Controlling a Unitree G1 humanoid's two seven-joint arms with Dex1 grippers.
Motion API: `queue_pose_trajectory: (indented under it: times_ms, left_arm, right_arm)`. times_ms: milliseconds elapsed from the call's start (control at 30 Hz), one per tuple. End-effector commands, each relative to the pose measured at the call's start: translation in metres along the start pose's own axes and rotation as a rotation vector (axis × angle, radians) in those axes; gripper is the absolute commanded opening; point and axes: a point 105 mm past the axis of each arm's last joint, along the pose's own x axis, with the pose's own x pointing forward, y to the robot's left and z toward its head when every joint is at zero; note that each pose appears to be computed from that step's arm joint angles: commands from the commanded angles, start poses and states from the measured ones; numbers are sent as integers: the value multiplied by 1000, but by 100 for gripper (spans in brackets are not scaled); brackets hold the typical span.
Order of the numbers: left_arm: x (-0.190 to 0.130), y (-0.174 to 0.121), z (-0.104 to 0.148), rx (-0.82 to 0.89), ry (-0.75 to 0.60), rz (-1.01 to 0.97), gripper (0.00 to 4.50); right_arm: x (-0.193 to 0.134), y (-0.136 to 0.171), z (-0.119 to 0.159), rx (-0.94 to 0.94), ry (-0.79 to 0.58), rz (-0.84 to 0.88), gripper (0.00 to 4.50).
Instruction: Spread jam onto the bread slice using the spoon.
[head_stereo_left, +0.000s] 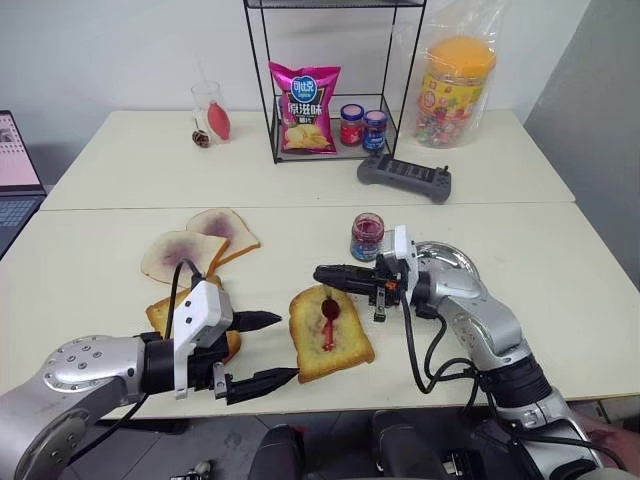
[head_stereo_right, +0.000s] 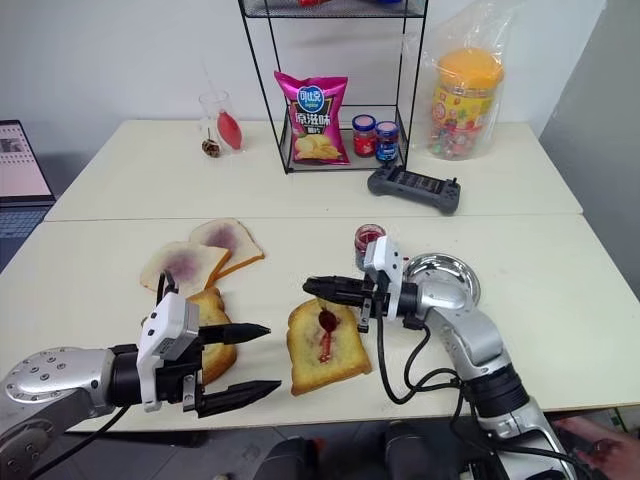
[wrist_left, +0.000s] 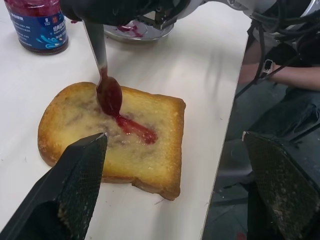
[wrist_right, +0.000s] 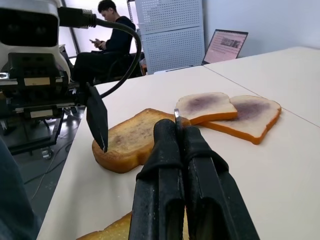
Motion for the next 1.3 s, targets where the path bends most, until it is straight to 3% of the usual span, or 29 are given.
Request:
queue_pose_trajectory:
  times_ms: [33,267,433,567,700,800,1000,1133,1300]
  left_arm:
    - [1,-2,4,15,-10,-14,450]
    - [1,-2,4,15,-9,-20,450]
    - [3,-2,4,15,-10,-21,450]
    - [2,-2,4,14,-6,-17,450]
    - [1,-3,4,15,-5,-14,450]
    - [1,-3,4,15,-6,-12,450]
    - [1,-3,5,15,-8,-12,450]
    - [2,-3,5,13,-10,-17,450]
    - [4,1,7,25,-19,-21,450]
  right_arm:
    - [-2,2,27,60,-74,2,4]
    - [-11,3,13,435,-36,-11,4]
    - [-6,-5,-11,600,-23,-80,4]
    - [-1,-12,-22,614,-15,-114,4]
    - [3,-21,-34,491,25,-148,4]
    - [6,-33,-28,353,9,-179,4]
    - [9,-47,-4,247,-48,-172,4]
    - [11,-41,18,269,-94,-117,4]
    - [0,-30,46,441,-152,-43,4]
